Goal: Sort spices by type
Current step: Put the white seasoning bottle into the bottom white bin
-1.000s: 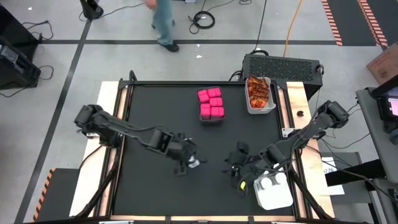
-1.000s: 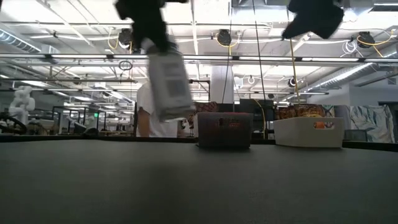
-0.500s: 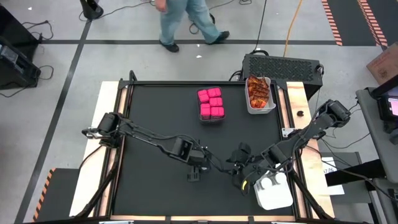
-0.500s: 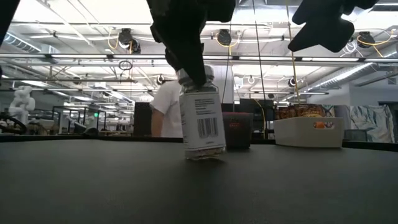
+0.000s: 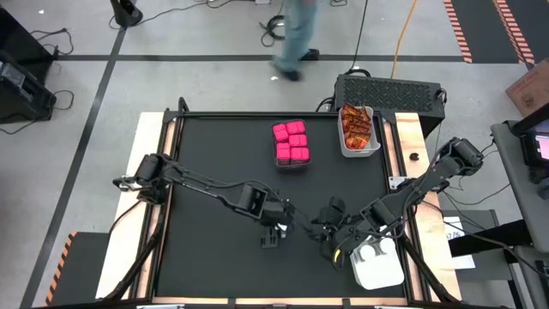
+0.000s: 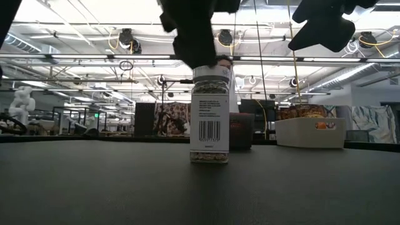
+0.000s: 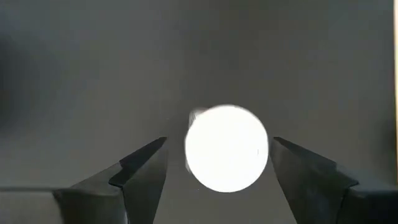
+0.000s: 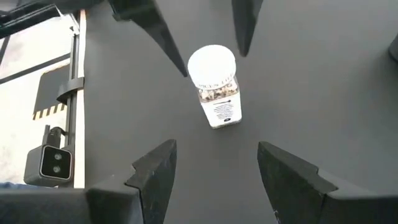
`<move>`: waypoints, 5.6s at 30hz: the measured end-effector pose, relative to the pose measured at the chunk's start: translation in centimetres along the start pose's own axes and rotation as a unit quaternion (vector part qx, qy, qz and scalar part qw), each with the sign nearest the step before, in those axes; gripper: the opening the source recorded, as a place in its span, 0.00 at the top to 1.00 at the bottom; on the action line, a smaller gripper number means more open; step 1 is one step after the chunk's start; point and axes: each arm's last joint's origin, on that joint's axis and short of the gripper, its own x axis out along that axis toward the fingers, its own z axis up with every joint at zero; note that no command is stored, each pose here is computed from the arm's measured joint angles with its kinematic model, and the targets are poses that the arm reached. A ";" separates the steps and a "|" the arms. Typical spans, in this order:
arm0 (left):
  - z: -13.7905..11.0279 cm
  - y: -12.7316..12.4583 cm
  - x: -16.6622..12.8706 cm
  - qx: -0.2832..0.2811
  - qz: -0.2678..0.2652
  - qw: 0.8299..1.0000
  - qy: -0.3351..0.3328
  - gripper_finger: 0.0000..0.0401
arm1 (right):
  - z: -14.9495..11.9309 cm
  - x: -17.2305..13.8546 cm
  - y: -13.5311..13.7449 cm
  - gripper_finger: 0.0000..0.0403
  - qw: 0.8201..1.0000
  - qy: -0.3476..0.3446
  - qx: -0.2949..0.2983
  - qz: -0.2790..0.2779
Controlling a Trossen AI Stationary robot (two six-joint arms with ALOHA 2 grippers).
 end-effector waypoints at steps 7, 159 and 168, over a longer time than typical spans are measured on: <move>0.3 0.1 -3.2 0.022 0.036 0.999 0.012 0.29 | 1.1 0.4 0.7 0.46 0.998 -0.047 -0.028 0.038; -14.5 3.8 -14.9 -0.240 0.139 0.927 -0.251 0.29 | -16.1 -9.5 4.8 0.36 0.966 0.130 -0.223 -0.015; -14.3 3.7 -14.9 -0.224 0.136 0.930 -0.256 0.29 | -13.6 -11.7 6.4 0.35 0.964 0.131 -0.228 -0.023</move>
